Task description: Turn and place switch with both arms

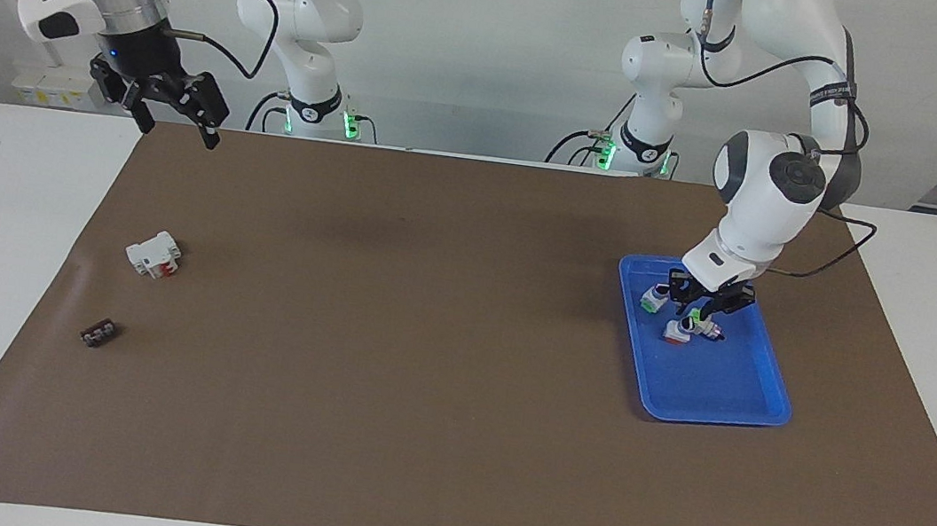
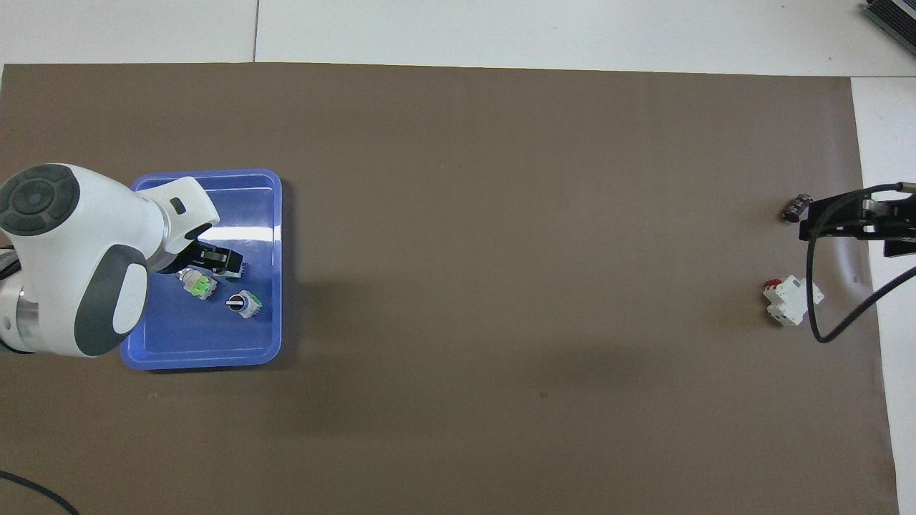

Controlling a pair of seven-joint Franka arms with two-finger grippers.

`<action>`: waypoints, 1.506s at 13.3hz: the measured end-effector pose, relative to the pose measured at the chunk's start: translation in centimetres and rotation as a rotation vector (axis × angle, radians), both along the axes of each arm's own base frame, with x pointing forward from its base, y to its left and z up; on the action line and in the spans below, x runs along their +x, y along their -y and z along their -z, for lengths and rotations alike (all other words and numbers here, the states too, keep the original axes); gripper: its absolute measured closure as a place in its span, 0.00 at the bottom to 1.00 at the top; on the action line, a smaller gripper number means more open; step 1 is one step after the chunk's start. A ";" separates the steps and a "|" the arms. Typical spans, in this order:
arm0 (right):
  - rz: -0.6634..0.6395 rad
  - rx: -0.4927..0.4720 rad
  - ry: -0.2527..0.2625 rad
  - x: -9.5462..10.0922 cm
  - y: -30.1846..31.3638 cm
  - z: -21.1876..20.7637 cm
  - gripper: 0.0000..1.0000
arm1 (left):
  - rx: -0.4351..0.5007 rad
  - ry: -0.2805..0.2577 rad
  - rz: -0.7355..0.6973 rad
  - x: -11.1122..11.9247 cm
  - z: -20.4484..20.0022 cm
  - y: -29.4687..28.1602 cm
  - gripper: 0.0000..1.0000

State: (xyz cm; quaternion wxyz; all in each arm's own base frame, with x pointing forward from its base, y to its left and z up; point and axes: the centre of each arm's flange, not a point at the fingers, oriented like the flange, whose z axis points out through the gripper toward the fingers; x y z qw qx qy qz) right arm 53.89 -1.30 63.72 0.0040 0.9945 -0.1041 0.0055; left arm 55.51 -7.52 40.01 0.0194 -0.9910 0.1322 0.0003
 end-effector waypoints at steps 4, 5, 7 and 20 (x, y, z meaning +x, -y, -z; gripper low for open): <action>-0.029 -0.053 0.004 0.0 -1.1 -0.4 0.00 | 0.009 0.038 -0.014 0.1 -6.5 0.5 0.01; -0.025 -0.040 0.008 0.0 -1.1 -0.7 0.00 | 0.004 0.057 -0.039 -0.4 -8.3 0.4 0.01; -0.008 -0.018 0.008 -0.1 -0.3 -0.9 0.00 | -0.042 0.068 -0.105 -1.5 -12.2 -1.0 0.01; -0.057 -0.022 -0.018 -0.2 1.3 0.4 0.00 | -0.058 -0.010 -0.132 -1.2 -26.2 -2.4 0.00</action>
